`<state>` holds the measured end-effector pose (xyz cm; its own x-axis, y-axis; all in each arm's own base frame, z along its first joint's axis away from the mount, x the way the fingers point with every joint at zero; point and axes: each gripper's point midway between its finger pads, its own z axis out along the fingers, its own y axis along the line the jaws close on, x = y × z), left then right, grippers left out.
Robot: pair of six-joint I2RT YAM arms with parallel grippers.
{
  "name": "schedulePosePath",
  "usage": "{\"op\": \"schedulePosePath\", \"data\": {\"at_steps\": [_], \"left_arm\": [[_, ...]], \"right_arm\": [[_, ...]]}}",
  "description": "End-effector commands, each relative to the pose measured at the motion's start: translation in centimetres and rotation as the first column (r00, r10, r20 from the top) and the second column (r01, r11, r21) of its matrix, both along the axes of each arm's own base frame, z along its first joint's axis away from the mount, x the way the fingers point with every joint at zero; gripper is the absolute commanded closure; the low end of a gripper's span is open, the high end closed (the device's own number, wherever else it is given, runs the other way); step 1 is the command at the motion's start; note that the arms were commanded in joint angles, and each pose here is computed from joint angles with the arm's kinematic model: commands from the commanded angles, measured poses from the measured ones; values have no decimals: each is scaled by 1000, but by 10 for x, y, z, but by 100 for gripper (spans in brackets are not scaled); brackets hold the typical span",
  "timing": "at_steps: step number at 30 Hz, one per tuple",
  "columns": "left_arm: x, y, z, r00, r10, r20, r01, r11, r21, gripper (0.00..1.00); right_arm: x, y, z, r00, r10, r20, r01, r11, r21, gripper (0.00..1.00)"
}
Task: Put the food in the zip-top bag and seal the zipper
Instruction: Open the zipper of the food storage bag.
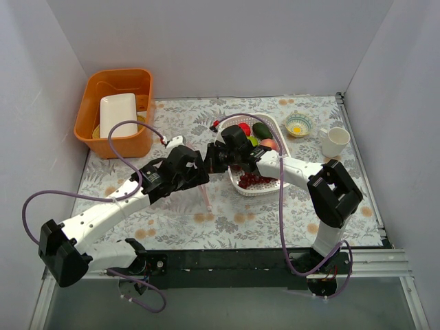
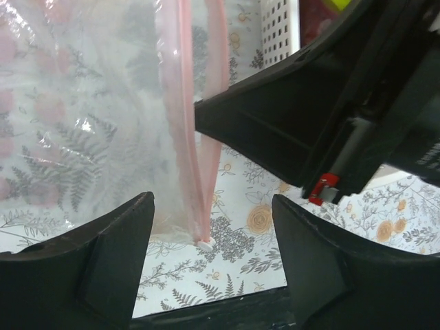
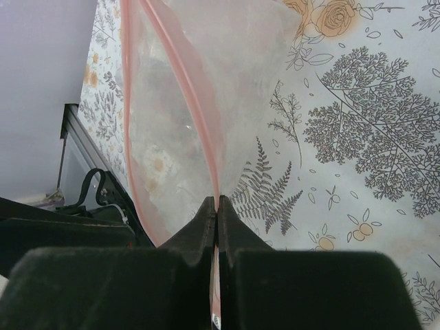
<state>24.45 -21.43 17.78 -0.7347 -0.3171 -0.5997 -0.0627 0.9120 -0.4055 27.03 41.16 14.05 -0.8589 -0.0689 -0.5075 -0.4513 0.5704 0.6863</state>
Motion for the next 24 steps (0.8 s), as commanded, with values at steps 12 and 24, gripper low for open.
{"op": "schedulePosePath", "data": {"at_steps": [12, 24], "left_arm": [[-4, 20, -28, 992, 112, -63, -107, 991, 77, 36], [3, 25, -32, 989, 141, -45, -135, 983, 121, 48]], "right_arm": [[3, 6, 19, 999, -3, 43, 2, 1000, 26, 99], [-5, 2, 17, 999, 3, 53, -2, 1000, -4, 99]]}}
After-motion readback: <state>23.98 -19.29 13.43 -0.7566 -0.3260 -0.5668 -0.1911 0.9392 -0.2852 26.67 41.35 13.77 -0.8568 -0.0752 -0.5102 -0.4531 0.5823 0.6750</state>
